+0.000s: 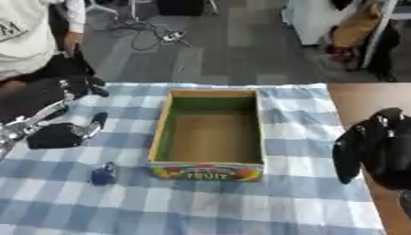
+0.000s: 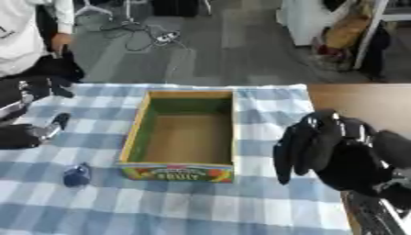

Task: Pick up objects on the table and place them in the box.

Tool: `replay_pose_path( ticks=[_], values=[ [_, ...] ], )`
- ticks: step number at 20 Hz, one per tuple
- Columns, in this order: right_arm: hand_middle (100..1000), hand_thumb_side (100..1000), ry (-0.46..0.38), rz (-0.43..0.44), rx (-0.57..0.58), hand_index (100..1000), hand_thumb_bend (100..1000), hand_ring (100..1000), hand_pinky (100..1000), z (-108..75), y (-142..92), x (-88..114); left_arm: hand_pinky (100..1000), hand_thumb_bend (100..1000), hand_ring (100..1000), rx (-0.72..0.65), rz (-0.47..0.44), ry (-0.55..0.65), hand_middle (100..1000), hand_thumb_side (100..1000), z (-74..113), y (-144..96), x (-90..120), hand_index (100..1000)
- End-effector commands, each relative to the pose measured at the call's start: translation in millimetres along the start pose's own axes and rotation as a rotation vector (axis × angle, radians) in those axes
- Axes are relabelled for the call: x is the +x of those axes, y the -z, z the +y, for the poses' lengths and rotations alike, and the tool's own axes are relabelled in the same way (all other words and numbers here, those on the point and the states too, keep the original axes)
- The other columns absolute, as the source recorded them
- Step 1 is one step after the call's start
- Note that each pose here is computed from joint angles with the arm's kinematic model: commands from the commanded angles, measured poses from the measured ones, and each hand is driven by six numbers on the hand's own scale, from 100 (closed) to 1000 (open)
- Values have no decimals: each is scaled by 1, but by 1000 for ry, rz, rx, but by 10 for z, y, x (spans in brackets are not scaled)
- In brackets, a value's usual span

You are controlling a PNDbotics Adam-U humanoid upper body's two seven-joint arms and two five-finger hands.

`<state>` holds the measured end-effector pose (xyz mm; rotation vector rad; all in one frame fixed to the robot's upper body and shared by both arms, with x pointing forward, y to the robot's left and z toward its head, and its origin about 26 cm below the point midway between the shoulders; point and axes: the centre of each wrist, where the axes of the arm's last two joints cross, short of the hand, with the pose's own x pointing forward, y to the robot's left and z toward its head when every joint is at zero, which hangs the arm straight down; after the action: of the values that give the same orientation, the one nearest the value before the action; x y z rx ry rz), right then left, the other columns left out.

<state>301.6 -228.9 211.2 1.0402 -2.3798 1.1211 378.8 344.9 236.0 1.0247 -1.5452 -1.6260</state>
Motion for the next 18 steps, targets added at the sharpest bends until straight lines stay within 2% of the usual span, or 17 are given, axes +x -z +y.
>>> replay_pose_path(
  ticks=[1, 7, 8, 9, 10, 11, 12, 15, 16, 18],
  values=[
    [492, 1000, -184, -163, 253, 639, 100, 521, 379, -25, 51, 41, 902, 543, 877, -73, 16, 26, 908, 847, 66, 0, -150, 888],
    [494, 1000, -181, -162, 260, 644, 100, 525, 384, -13, 67, 29, 923, 652, 897, -238, 28, 66, 914, 857, -79, 128, -300, 894],
    [495, 1000, -181, -161, 262, 645, 100, 526, 385, -12, 69, 28, 931, 715, 903, -265, 26, 86, 913, 875, -99, 144, -322, 891],
    [495, 1000, -182, -161, 263, 644, 100, 525, 385, -10, 71, 26, 929, 690, 901, -291, 25, 106, 914, 865, -121, 159, -347, 891],
    [496, 1000, -182, -160, 265, 646, 100, 527, 387, -8, 73, 24, 937, 779, 906, -315, 22, 126, 910, 881, -143, 172, -372, 888],
    [496, 1000, -182, -160, 266, 646, 100, 527, 387, -6, 75, 22, 938, 753, 907, -341, 16, 151, 910, 938, -165, 187, -393, 888],
    [497, 1000, -183, -161, 267, 647, 100, 528, 388, -4, 76, 21, 951, 811, 932, -360, 10, 174, 916, 876, -183, 202, -411, 894],
    [498, 1000, -185, -160, 271, 648, 100, 529, 390, 0, 80, 17, 961, 839, 939, -408, -16, 238, 919, 901, -248, 229, -460, 902],
    [498, 1000, -185, -159, 272, 649, 100, 530, 391, 1, 81, 16, 964, 876, 942, -428, -27, 250, 926, 932, -279, 229, -477, 911],
    [499, 1000, -186, -157, 274, 650, 100, 531, 392, 3, 83, 15, 969, 902, 947, -477, -59, 254, 936, 917, -353, 218, -505, 928]
  ],
)
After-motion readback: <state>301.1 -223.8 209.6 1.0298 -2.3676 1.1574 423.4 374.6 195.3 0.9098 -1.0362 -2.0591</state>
